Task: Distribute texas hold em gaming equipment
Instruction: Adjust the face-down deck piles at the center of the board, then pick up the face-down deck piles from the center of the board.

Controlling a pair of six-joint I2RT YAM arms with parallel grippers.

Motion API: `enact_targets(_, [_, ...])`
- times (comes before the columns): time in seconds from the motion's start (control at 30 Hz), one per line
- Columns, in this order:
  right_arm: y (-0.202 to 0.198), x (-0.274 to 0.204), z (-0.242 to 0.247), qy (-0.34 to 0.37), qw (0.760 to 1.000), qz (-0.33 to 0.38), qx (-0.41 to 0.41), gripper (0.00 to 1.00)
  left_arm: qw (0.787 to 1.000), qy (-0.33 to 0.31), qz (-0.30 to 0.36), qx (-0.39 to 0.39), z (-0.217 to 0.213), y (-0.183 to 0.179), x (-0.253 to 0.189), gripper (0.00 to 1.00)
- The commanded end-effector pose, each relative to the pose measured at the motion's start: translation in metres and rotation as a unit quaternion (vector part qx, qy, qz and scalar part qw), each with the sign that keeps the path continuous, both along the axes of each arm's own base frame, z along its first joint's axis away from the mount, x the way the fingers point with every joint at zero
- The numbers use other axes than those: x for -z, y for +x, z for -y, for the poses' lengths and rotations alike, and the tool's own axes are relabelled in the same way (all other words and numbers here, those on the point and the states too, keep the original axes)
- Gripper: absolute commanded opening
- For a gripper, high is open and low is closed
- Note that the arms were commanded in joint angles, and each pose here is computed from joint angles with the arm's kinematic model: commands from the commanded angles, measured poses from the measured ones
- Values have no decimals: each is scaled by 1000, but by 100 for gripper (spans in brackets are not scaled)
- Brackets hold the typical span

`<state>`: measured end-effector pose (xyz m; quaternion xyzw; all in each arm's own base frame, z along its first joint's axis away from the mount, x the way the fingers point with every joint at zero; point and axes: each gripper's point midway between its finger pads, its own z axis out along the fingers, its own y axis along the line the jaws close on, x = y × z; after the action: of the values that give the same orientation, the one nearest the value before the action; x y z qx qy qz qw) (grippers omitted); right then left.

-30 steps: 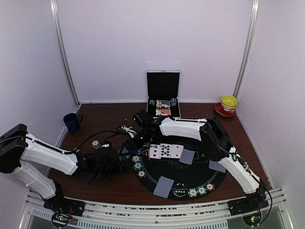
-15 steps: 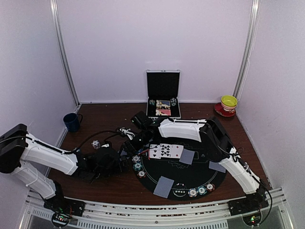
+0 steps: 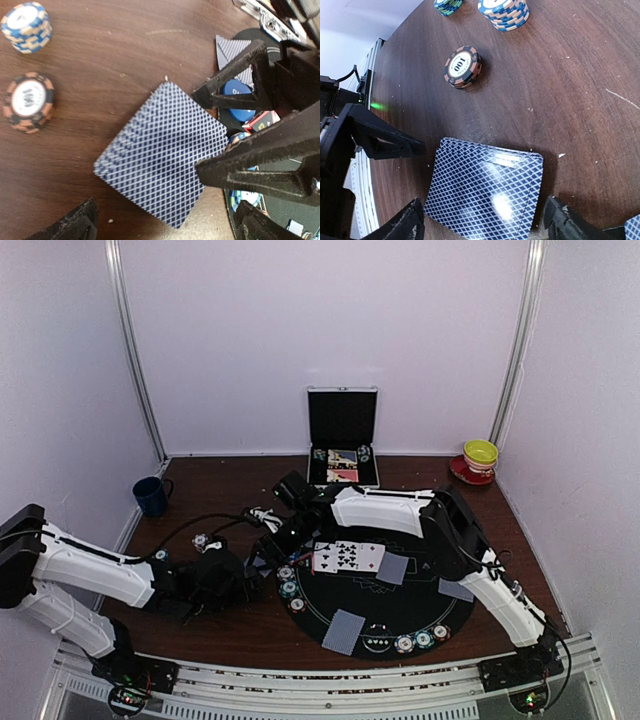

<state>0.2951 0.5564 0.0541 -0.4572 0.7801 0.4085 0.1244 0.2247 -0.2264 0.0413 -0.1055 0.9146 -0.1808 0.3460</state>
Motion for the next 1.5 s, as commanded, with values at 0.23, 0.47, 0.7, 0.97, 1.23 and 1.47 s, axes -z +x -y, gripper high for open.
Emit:
enact_targets(0.23, [42,-68,22,18,997,74,34,100,993,79,75,48,-19,1,-70,98])
enact_targets(0.47, [73,-100,60,3,989,128,77,100,979,137,68,137,-15,18,-87,98])
enact_targets(0.7, [79,-112,115,-36,979,176,101,100,962,165,13,216,1,44,-53,98])
enact_targets(0.97, [61,-129,148,-18,972,202,114,100,948,178,-36,260,14,57,-21,98])
enact_targets(1.23, [57,-125,153,-24,973,201,113,100,942,171,-51,284,15,54,-10,98])
enact_targets(1.47, [55,-120,152,-24,975,194,107,100,935,190,-73,291,9,50,1,98])
